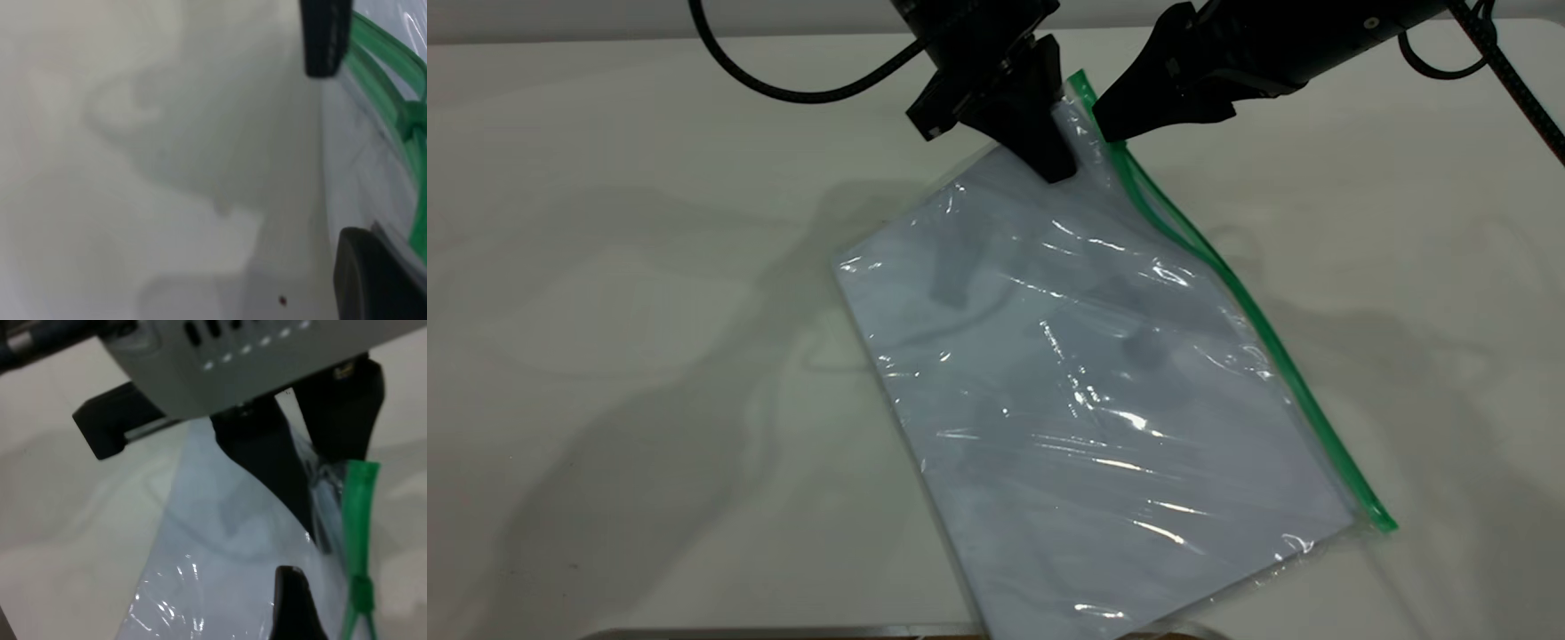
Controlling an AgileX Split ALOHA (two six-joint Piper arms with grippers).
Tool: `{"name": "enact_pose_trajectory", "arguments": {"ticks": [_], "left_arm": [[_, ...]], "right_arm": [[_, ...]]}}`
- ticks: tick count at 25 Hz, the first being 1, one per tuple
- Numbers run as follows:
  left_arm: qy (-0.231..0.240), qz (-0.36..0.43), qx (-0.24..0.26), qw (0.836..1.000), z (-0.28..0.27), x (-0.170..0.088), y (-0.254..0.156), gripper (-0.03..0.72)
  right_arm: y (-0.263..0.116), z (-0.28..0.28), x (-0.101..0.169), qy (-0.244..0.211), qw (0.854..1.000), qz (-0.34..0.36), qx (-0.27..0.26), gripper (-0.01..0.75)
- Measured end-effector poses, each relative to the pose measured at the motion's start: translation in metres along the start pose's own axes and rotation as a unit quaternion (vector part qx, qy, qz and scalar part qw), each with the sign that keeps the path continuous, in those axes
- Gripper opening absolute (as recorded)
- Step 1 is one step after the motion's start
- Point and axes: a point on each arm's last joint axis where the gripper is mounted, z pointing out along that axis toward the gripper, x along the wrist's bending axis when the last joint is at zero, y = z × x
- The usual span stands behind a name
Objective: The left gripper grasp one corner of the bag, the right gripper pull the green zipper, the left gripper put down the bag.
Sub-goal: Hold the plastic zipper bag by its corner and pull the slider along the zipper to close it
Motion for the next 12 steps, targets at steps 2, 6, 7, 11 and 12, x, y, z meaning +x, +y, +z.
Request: {"name": "enact_pose_trajectory", "arguments": {"ticks": [2, 6, 7, 11, 12], "left_arm": [[0.006, -0.004, -0.02, 1.0, 0.0, 0.0012, 0.0036, 0.053], [0.011, 0.002, -0.032, 0.999, -0.0001, 0.002, 0.0059, 0.053], [0.012, 0.003, -0.032, 0.999, -0.0001, 0.0021, 0.0059, 0.053], [0.012, 0.003, -0.033, 0.999, -0.0001, 0.0021, 0.0059, 0.053], [0.012, 0.004, -0.033, 0.999, -0.0001, 0.0021, 0.0059, 0.053]], "right_arm": [[-0.0001, 0.0003, -0.0002, 0.0, 1.0, 0.002, -0.001, 0.522], [-0.0002, 0.0004, -0.0003, -0.001, 1.0, 0.003, -0.001, 0.522], [-0.0001, 0.0004, -0.0003, -0.001, 1.0, 0.003, -0.001, 0.522], [-0.0001, 0.0004, -0.0003, -0.001, 1.0, 0.003, -0.001, 0.497], [-0.0001, 0.0004, -0.0003, -0.001, 1.0, 0.004, -0.001, 0.474]]}}
